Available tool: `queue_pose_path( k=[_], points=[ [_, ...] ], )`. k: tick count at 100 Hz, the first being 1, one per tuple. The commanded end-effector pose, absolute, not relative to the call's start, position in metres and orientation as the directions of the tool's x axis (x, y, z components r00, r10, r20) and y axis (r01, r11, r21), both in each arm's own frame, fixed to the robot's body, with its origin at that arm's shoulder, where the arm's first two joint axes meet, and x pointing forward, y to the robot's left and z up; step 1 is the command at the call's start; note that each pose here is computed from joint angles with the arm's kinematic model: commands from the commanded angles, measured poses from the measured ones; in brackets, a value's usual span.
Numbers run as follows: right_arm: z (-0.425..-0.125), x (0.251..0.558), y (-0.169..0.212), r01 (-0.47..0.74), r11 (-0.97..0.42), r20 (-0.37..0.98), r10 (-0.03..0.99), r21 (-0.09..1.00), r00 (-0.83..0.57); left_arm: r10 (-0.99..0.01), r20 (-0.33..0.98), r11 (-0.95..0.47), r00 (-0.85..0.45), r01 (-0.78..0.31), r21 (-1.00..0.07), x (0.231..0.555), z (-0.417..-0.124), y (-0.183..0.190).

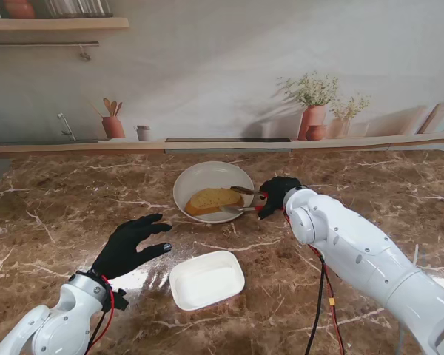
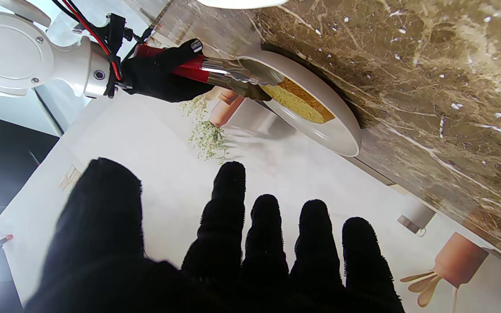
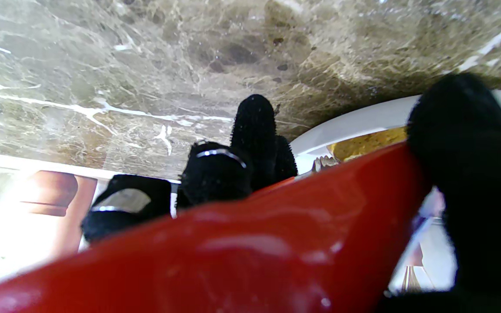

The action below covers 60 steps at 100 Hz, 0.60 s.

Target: Pack bread into a bento box with kitchen tongs

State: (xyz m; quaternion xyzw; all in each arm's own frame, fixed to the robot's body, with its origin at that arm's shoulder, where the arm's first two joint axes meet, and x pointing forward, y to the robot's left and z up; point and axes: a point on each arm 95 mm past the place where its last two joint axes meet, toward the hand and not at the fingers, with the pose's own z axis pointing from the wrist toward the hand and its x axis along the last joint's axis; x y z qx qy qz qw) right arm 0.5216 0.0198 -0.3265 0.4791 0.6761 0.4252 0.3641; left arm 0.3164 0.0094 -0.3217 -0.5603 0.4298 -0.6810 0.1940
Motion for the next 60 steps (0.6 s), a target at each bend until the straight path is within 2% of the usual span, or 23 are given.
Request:
queue_pose_path(
  k=[1,34,60],
  points=[
    [-0.33,0.5203,0.0236,0.358,0.186,-0.087,0.958,0.915,-0.274,-0.745,0.599,-0.554,-0.293,-0.228,-0.801,0.3134,-0.3244,0.0085],
    [-0.3215,0.5243,0.0303,0.391,0.22,-0.109,0.952,0.894,-0.286,-0.746,0.599,-0.554,-0.291,-0.229,-0.801,0.3131,-0.3249,0.009],
    [-0.3266,0.5273,0.0317,0.42,0.22,-0.105,0.955,0.88,-0.279,-0.748,0.597,-0.552,-0.29,-0.226,-0.802,0.3127,-0.325,0.0106]
  ],
)
